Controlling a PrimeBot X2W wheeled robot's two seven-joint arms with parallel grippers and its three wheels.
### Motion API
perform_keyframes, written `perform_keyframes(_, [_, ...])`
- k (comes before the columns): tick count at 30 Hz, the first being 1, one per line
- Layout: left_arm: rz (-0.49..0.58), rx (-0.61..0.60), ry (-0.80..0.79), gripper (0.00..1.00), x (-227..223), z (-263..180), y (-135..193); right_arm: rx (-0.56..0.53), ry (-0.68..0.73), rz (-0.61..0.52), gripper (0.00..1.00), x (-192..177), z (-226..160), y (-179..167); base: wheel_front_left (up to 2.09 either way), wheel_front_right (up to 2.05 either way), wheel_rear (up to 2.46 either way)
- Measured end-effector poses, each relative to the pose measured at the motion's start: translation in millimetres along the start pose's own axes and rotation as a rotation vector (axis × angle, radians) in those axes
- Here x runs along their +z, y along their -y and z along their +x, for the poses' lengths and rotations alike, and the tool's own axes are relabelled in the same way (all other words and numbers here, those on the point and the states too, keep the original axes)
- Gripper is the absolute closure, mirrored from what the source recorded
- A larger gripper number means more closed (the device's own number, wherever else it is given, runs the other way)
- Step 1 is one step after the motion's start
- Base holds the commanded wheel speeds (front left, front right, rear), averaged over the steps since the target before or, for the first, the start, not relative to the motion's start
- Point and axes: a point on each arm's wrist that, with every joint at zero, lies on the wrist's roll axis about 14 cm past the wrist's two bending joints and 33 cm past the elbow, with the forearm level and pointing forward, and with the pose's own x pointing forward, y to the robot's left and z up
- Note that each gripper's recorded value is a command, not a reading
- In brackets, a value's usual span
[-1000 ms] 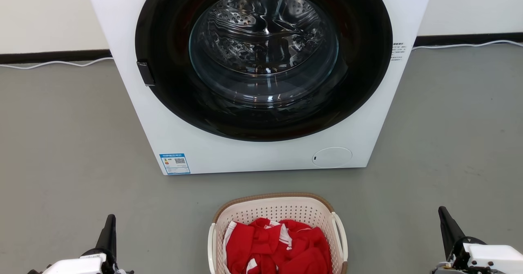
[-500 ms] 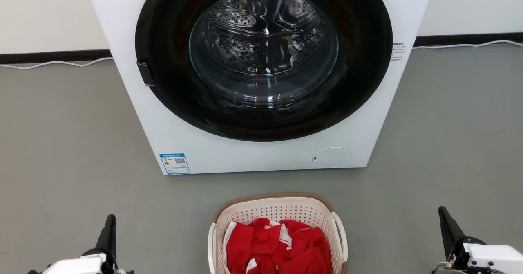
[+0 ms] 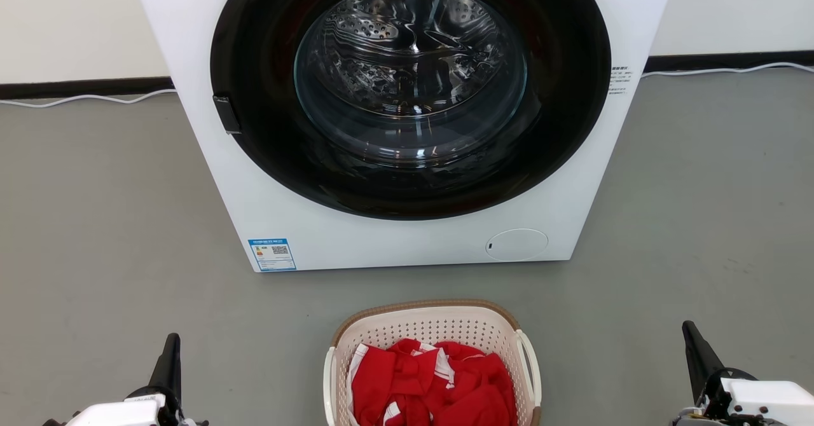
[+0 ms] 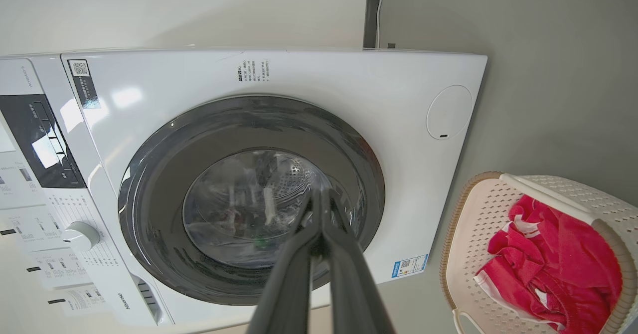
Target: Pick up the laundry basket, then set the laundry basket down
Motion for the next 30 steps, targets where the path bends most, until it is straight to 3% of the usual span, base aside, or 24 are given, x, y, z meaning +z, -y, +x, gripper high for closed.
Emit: perform_keyframes(30, [0.000, 0.000, 0.000, 1.00, 0.0, 0.0, 0.0, 0.000, 0.000, 0.000, 1.00, 0.0, 0.0, 0.0, 0.00, 0.00, 0.00])
